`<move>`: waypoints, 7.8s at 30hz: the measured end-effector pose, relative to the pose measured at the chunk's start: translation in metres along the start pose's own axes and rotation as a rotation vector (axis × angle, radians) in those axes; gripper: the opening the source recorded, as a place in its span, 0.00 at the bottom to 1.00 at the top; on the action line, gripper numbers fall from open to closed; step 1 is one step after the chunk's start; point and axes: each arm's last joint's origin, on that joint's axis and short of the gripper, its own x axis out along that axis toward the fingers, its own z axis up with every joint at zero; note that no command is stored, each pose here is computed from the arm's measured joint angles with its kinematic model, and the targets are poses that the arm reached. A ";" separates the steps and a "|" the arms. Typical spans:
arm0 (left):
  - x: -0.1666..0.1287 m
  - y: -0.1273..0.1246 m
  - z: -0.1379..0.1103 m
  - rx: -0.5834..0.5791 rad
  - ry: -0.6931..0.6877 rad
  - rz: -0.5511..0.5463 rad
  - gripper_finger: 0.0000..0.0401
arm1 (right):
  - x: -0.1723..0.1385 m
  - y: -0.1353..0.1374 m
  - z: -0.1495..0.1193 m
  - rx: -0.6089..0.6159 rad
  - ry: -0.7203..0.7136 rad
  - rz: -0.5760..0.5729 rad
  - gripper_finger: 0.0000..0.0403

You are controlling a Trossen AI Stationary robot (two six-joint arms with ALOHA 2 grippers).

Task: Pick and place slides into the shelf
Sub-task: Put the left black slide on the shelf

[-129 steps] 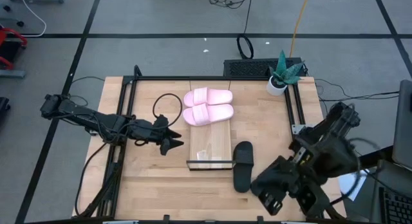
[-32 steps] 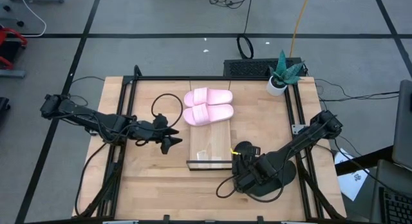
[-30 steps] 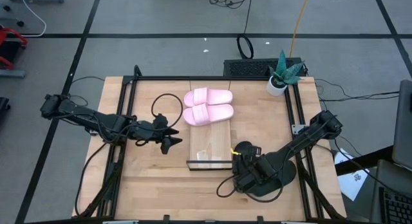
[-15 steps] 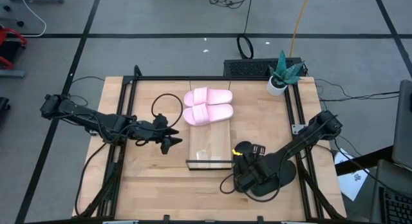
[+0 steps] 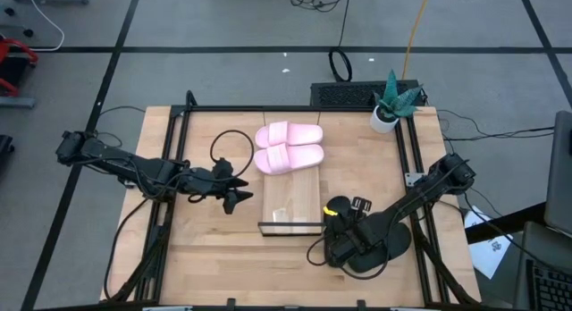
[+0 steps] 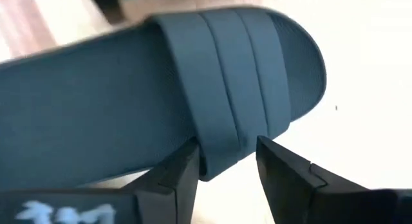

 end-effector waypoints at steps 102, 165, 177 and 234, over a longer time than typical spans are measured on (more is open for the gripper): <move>-0.053 0.004 0.076 -0.514 -0.348 -0.544 0.64 | -0.082 -0.133 0.119 -0.901 -1.036 -0.118 0.00; -0.051 0.016 0.081 -0.490 -0.389 -0.458 0.64 | 0.027 -0.098 0.137 -0.592 -0.962 0.161 0.00; -0.051 0.016 0.081 -0.479 -0.392 -0.456 0.64 | 0.031 -0.086 0.137 -0.541 -0.952 0.212 0.00; -0.048 0.018 0.078 -0.448 -0.363 -0.419 0.64 | 0.051 -0.065 0.133 -0.524 -0.868 0.270 0.04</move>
